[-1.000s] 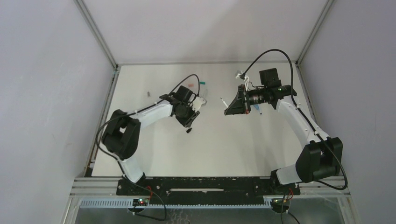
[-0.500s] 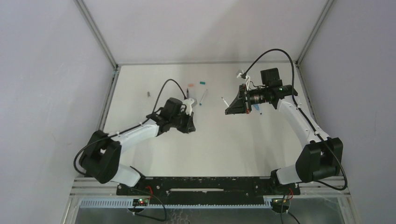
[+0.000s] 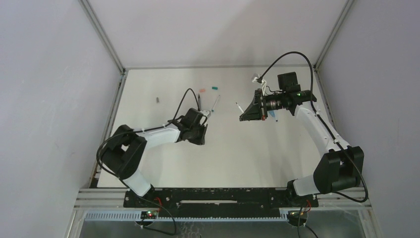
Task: Insert the pens into the pen caps
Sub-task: Move the pen cap to the center of the board.
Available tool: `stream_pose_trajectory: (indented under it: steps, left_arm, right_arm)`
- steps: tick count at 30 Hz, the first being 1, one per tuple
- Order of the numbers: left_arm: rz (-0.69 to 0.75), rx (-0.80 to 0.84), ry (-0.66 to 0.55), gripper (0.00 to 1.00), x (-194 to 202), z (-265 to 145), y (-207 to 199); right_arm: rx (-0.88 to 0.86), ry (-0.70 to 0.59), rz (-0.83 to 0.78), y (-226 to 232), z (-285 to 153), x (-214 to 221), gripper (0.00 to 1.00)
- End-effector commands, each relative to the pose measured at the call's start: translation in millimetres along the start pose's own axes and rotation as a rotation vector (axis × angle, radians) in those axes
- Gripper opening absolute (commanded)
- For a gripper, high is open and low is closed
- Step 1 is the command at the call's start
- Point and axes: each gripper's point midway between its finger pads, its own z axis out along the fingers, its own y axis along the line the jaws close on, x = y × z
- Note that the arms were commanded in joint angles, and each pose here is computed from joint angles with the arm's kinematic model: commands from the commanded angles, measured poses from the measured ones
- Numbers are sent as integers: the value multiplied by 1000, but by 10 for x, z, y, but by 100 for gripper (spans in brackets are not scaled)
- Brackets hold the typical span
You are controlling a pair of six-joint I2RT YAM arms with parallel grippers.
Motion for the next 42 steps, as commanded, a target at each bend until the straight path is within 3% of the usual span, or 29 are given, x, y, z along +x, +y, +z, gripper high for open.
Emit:
stream_pose_trajectory:
  steps: [1, 10, 21, 31, 42]
  left_arm:
    - [-9, -151, 23, 3, -19, 38, 248]
    - [-44, -304, 67, 3, -80, -16, 539]
    - [-70, -319, 73, 7, -159, -129, 594]
    - [-115, -382, 104, 10, -126, -135, 877]
    - [-141, -363, 47, 11, -545, -65, 1037]
  right_arm:
    - [-18, -17, -18, 68, -24, -35, 0]
    - [-14, -21, -13, 49, -39, -38, 0]
    - [-16, -25, -14, 56, -49, -46, 0]
    - [-22, -28, -18, 81, -54, -55, 0]
    - [-17, -29, -32, 106, -69, -63, 0]
